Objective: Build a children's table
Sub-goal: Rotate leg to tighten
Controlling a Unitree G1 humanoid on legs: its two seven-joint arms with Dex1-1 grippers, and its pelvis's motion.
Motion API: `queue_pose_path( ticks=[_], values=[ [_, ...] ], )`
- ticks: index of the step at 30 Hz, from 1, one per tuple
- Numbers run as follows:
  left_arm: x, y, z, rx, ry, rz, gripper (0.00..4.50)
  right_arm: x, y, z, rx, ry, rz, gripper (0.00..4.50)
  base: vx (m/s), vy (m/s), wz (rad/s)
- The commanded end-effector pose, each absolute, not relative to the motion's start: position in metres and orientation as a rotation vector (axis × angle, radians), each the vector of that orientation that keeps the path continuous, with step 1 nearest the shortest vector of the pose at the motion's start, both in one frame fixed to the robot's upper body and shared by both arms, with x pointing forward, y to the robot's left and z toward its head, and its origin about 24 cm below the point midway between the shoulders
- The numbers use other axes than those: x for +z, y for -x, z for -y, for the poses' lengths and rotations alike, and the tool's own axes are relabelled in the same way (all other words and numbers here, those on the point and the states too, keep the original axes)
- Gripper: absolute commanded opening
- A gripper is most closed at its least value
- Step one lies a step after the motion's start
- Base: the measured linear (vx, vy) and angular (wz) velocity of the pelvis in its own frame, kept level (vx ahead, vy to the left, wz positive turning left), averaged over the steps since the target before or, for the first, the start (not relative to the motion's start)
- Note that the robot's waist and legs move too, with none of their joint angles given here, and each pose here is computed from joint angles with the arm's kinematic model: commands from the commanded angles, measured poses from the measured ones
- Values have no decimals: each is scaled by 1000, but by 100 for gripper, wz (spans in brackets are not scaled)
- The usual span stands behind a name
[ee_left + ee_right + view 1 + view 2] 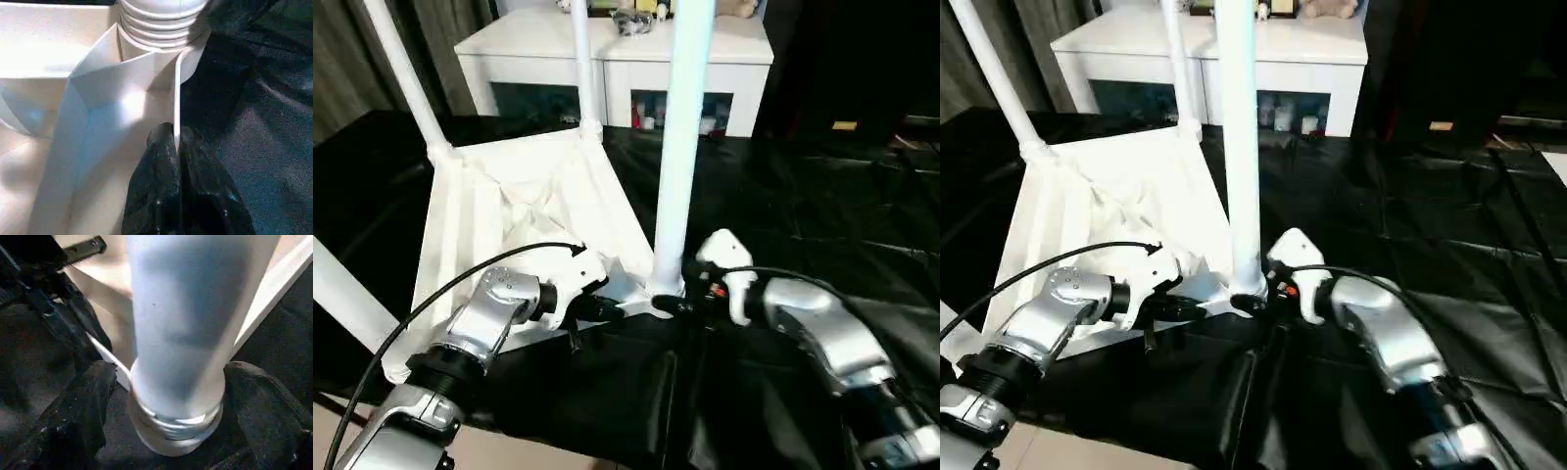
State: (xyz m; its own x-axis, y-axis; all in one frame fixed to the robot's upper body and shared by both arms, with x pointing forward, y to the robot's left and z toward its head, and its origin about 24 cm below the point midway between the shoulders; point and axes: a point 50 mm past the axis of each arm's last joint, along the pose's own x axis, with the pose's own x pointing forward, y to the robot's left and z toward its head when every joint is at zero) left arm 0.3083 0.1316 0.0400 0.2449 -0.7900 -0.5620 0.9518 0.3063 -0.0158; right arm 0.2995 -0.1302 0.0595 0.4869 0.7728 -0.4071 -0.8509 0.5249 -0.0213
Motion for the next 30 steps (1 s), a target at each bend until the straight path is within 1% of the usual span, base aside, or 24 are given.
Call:
queue_pose_path(
  ticks=[1,7,8,10,11,17,21,25,26,27,28,30],
  values=[
    [21,-300,-138,-1197,-349,-630,6,64,-304,129,995,251,-354,385,0,0,0],
    [21,-299,-138,-1196,-345,-630,6,61,-305,129,994,248,-368,385,0,0,0],
    [21,-299,-138,-1196,-344,-630,1,61,-305,129,993,245,-370,367,0,0,0],
    [21,-299,-139,-1195,-343,-632,0,60,-306,130,988,237,-374,345,0,0,0],
    [21,-299,-139,-1195,-343,-634,0,60,-306,129,985,235,-375,345,0,0,0],
    [21,-298,-140,-1196,-342,-636,0,59,-309,129,969,222,-375,285,0,0,0],
    [21,-297,-140,-1195,-342,-637,0,58,-309,128,963,208,-375,274,0,0,0],
    [17,-304,-139,-1062,-332,-640,0,50,-313,120,807,121,-343,272,0,0,0],
    [16,-309,-134,-984,-304,-621,0,45,-313,115,732,79,-341,272,0,0,0],
    [16,-309,-134,-984,-304,-621,0,45,-313,115,732,79,-341,272,0,0,0],
    [15,-313,-129,-917,-278,-608,0,40,-312,110,671,42,-346,272,0,0,0],
    [14,-316,-119,-867,-257,-598,0,33,-311,103,596,21,-366,272,0,0,0]
  ],
)
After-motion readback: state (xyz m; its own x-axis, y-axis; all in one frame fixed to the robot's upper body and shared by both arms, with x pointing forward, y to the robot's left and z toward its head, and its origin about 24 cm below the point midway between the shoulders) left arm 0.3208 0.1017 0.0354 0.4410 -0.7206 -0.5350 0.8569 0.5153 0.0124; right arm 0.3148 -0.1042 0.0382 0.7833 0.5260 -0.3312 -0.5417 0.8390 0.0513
